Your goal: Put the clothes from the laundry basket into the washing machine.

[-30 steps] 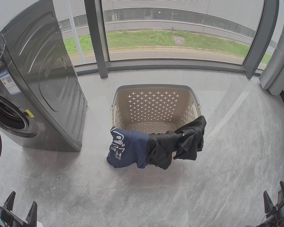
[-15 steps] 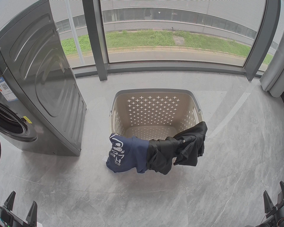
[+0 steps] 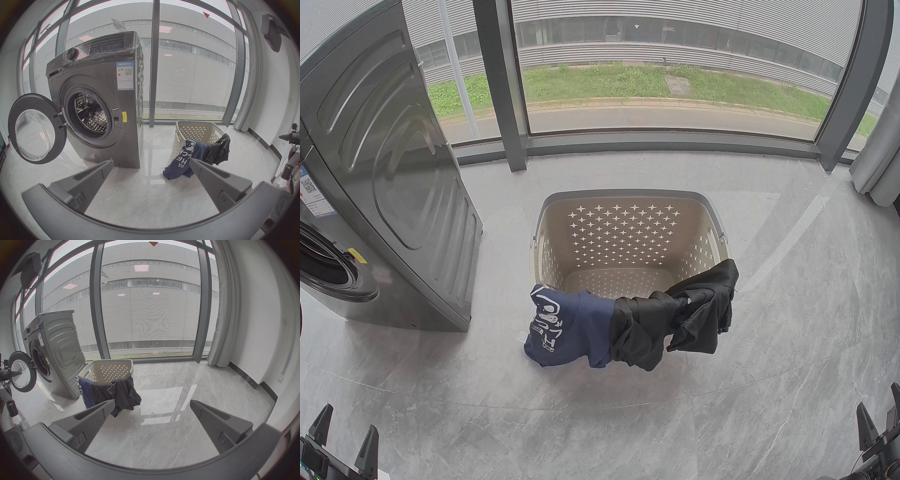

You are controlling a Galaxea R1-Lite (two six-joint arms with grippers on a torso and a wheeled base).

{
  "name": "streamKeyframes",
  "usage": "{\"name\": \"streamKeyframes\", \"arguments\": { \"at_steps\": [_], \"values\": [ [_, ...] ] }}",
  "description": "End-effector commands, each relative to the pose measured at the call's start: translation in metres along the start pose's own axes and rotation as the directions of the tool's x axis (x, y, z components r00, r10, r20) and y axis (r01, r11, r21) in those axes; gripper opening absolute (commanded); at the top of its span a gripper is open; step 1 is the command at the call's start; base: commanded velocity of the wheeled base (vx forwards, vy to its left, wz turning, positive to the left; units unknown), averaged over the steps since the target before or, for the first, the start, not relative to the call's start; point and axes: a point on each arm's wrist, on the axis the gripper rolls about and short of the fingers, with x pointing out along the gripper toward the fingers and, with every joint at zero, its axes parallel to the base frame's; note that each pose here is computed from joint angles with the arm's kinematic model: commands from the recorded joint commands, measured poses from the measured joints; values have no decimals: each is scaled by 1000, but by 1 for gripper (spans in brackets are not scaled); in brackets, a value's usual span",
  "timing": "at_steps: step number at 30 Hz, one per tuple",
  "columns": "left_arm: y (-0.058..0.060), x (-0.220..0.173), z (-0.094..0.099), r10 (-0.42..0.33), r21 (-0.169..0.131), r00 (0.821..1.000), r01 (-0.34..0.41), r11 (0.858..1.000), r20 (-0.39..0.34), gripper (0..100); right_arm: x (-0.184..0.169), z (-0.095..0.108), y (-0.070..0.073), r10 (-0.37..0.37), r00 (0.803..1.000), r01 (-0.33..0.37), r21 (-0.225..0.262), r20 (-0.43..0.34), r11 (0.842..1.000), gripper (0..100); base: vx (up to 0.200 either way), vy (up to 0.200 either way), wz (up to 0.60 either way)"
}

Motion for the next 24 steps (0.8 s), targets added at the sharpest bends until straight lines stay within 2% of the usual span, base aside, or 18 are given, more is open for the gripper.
{"name": "streamKeyframes", "arguments": {
  "at_steps": [1,16,18,19,20,21,22,24],
  "values": [
    [0,0,-4,1,0,1000,-1,1000,-7,100,0,-5,0,1,1000,-1,4,-1,1000,100,0,0,0],
    [0,0,-4,1,-1,1000,-1,1000,-6,100,0,-5,0,0,1000,0,1,-2,1000,100,0,0,0],
    [0,0,-4,1,-1,1000,-1,1000,-6,100,-2,4,0,-3,999,3,3,55,1000,100,0,0,0],
    [0,0,-4,1,-1,1000,-1,1000,-6,100,-7,21,0,-2,991,1,9,131,1000,100,0,0,0],
    [0,0,-4,1,-1,1000,-1,1000,-6,100,-10,32,0,-2,986,0,15,166,1000,100,0,0,0],
    [0,0,-4,1,-1,1000,-1,1000,-6,100,-9,45,0,4,987,-8,26,161,1000,100,0,0,0],
    [0,0,-4,1,-1,1000,-1,1000,-6,100,-7,48,0,5,989,-10,30,144,1000,100,0,0,0],
    [0,0,-4,1,-1,1000,-1,1000,-6,100,7,49,1,32,999,-33,38,31,999,100,0,0,0]
  ]
}}
